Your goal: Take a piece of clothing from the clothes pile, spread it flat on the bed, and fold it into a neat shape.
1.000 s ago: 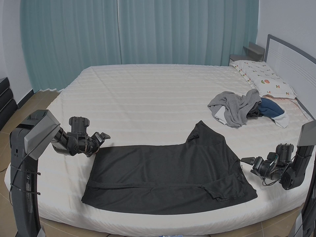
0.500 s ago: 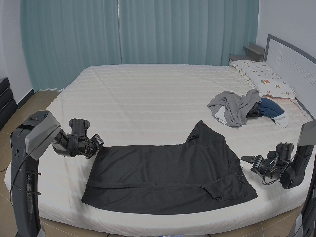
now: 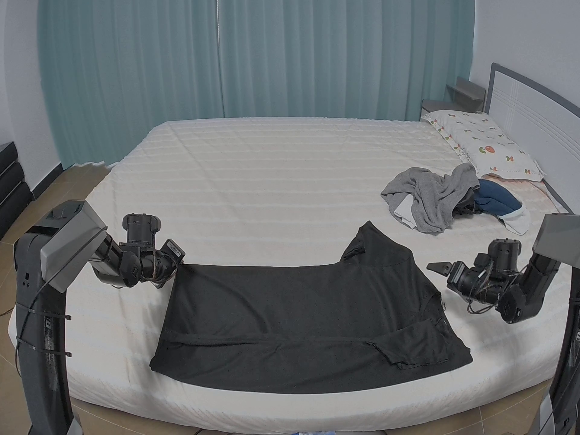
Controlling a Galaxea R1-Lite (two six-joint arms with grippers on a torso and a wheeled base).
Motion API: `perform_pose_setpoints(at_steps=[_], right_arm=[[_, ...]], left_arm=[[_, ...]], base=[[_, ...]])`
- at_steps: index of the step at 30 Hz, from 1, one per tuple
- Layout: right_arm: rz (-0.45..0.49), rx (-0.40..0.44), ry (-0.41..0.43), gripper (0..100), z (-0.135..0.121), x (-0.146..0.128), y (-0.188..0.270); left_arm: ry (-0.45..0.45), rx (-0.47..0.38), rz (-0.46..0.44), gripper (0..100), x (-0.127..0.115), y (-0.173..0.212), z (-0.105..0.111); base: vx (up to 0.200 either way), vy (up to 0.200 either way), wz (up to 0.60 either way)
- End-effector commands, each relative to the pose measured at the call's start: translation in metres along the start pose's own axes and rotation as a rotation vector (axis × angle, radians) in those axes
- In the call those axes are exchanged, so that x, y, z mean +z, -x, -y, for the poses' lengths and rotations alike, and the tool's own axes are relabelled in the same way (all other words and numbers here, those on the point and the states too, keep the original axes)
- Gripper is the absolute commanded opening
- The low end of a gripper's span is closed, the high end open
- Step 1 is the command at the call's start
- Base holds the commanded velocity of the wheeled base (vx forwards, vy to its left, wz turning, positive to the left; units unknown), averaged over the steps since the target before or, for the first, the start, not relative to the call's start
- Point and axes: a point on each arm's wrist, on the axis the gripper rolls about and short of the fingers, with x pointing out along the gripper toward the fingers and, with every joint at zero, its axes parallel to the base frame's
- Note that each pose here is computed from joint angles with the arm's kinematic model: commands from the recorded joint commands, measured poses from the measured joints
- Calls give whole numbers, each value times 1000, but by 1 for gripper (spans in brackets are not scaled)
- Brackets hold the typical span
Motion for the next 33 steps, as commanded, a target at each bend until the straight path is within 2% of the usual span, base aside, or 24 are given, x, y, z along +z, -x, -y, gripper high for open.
perform_pose_setpoints(at_steps=[1, 2, 5, 8, 10, 17, 25, 26, 33], right_arm=[[35, -13, 60, 100, -27, 9, -69], [57, -23, 74, 100, -31, 9, -87], [0, -55, 85, 100, -28, -2, -108], [23, -50, 119, 100, -31, 6, -122], [44, -37, 124, 100, -32, 14, -126], [15, -67, 108, 100, -25, 24, -139], [33, -59, 108, 100, -24, 27, -145], [33, -58, 111, 0, -25, 27, -145], [53, -62, 99, 0, -25, 38, -136]], left_arm=[[15, -31, 13, 0, -1, 9, 2], [13, -40, 19, 0, -1, 9, 2], [12, -40, 19, 0, -2, 8, 2], [12, -37, 17, 0, -2, 8, 1], [13, -38, 17, 0, -2, 9, 1], [12, -40, 17, 0, -2, 8, 1], [12, -40, 17, 0, -2, 8, 1], [12, -39, 18, 0, -2, 8, 1], [12, -44, 24, 0, 0, 8, 3]], base=[[0, 0, 0], [0, 0, 0], [0, 0, 0], [0, 0, 0], [0, 0, 0], [0, 0, 0], [0, 0, 0], [0, 0, 0], [0, 0, 0]])
